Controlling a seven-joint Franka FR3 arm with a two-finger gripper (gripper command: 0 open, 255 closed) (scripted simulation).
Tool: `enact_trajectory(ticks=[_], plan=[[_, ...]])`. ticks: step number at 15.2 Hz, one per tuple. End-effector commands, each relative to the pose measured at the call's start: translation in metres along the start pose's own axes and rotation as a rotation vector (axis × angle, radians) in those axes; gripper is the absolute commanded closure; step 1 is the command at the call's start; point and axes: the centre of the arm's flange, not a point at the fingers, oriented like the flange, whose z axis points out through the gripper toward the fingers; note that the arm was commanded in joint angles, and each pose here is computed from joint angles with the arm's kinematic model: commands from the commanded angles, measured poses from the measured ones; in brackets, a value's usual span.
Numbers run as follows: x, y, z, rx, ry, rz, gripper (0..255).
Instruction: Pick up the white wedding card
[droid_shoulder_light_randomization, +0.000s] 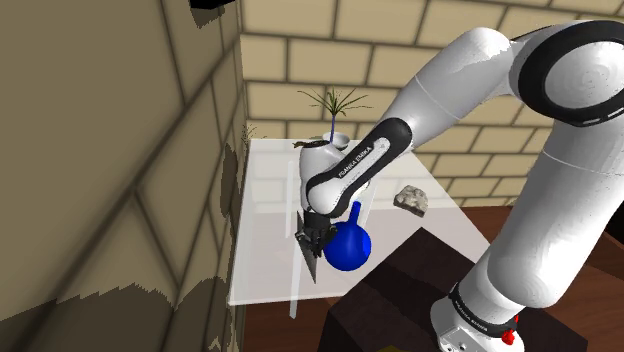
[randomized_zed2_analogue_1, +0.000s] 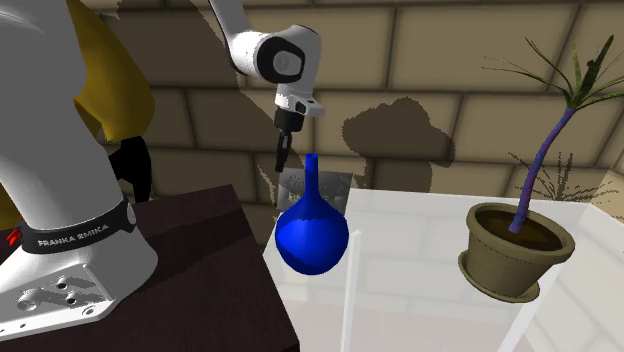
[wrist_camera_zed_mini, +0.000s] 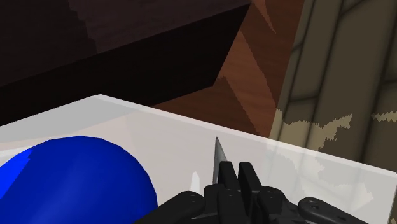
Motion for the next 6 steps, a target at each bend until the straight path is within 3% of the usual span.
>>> enact_trajectory(ticks=[1, 6], plan=[[-0.002, -0.001, -0.011, 0.000, 0.000, 0.000, 255], [-0.006, 0.000, -0.027, 0.000, 0.000, 0.000, 255]])
